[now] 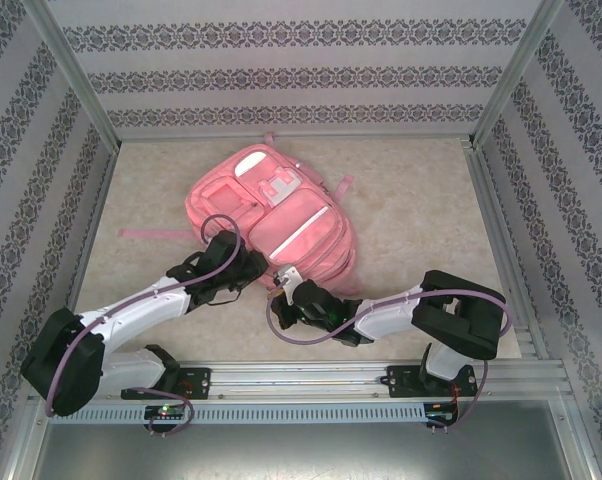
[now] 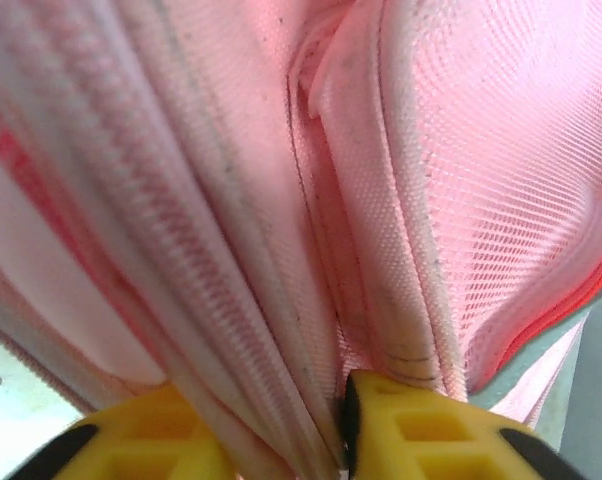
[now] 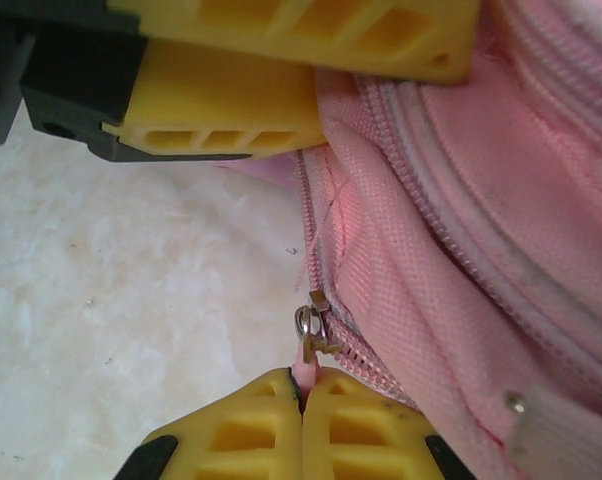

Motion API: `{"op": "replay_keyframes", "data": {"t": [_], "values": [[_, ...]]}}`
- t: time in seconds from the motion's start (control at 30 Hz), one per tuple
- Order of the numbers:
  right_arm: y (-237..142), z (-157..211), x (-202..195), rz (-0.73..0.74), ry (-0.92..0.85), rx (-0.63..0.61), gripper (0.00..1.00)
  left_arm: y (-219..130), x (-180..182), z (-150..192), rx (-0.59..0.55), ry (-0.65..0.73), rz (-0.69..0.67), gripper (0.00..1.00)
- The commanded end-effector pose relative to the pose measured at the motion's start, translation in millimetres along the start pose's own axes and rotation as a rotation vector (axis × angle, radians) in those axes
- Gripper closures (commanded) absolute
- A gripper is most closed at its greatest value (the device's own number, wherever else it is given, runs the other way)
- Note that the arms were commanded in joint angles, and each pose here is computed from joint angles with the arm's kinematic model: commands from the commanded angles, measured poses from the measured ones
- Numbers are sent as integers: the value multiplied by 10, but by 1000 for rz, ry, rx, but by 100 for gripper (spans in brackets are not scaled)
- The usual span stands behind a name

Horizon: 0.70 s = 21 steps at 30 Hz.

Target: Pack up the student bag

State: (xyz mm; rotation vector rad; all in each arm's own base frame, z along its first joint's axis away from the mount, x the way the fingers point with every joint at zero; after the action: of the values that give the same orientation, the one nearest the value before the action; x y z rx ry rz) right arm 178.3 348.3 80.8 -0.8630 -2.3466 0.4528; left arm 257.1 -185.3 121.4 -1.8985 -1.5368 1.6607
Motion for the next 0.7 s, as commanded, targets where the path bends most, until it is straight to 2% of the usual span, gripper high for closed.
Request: {"op": "replay_keyframes", "data": {"t": [0.0,0.1,0.23,0.67], "values": [[-84,-140,125,-40,21,-70,100,-59,-36,-143,-80,40,-13,81],[-137,-107,51,-10,20,-66,100,-128,6,-201,-104,43,-31,91],[-227,-28,-58,36,11,-48,100,-197,82,-265,-122,41,-55,95],[-640,115,-407,152,-35,-19,100,-305,257,-340,-123,60,-110,97]]}}
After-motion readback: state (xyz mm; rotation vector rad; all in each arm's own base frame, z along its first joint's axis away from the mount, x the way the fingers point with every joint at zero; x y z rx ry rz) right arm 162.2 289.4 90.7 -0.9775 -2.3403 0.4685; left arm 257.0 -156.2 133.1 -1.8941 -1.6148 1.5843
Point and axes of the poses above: each hand's point on the last joint's axis, 136 mm out from that joint toward the fingers, its own y axis out along the fingers, its own x axis along the line the jaws close on, z = x × y, the point moved 3 cm from there along -y, back along the fingers, and after that the axes turned 8 degrees about y, right-handed, at the moved point
